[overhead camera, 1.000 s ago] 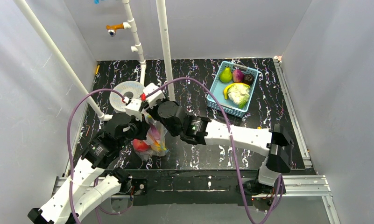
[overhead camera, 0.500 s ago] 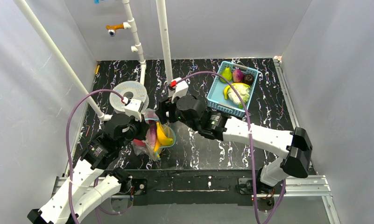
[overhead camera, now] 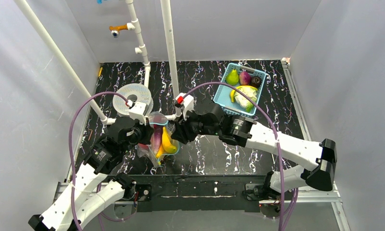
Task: Place the food in the zip-top bag and seal the zipper
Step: Place the fake fruit in the zipper food storage bag, then adjust the fake fruit in the zipper food storage bag.
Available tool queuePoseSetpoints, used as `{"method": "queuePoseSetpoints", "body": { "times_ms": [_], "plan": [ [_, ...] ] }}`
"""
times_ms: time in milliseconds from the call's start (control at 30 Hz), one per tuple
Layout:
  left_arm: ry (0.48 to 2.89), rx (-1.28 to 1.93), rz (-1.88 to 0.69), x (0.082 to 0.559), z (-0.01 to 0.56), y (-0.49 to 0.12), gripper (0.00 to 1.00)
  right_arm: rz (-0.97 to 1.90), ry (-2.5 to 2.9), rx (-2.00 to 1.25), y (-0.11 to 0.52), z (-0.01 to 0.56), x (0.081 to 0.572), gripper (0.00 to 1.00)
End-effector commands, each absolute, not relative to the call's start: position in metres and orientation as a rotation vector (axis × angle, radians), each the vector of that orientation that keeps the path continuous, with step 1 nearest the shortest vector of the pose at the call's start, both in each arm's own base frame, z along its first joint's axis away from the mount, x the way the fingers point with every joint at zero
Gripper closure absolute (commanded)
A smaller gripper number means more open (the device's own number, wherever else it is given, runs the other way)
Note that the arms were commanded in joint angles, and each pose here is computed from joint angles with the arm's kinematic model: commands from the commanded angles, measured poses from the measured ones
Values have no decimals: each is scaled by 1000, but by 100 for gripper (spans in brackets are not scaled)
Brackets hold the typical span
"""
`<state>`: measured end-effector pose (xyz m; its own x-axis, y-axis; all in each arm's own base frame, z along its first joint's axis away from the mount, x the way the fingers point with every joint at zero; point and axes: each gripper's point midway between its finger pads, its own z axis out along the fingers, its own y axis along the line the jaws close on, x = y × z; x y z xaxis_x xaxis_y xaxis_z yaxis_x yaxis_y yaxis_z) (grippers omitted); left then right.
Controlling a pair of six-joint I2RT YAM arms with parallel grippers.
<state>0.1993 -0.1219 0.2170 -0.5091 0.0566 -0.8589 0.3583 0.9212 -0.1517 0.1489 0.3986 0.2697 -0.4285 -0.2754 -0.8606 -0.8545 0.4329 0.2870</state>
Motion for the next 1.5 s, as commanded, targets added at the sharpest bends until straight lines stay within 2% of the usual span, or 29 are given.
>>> {"method": "queuePoseSetpoints", "body": {
  "times_ms": [0,200,467,900,1033,1167,1333,1467],
  "plan": [
    [2084,289,-359,202,215,-119,100,1027,1923,-1097,386,273,117,53],
    [2102,296,-358,204,211,-122,100,995,1993,-1150,389,260,101,50],
    [2121,305,-352,206,207,-123,100,901,2190,-933,410,233,124,41],
    [2118,304,-348,206,207,-123,100,792,2336,-950,423,187,128,42],
    [2114,303,-349,206,208,-123,100,787,2327,-950,423,186,129,52],
    [2116,305,-353,206,208,-123,100,821,2279,-945,427,199,131,74],
    [2111,304,-352,206,209,-123,100,856,2227,-926,433,213,134,96],
    [2105,302,-352,206,210,-122,100,888,2171,-900,439,229,139,99]
  ]
}}
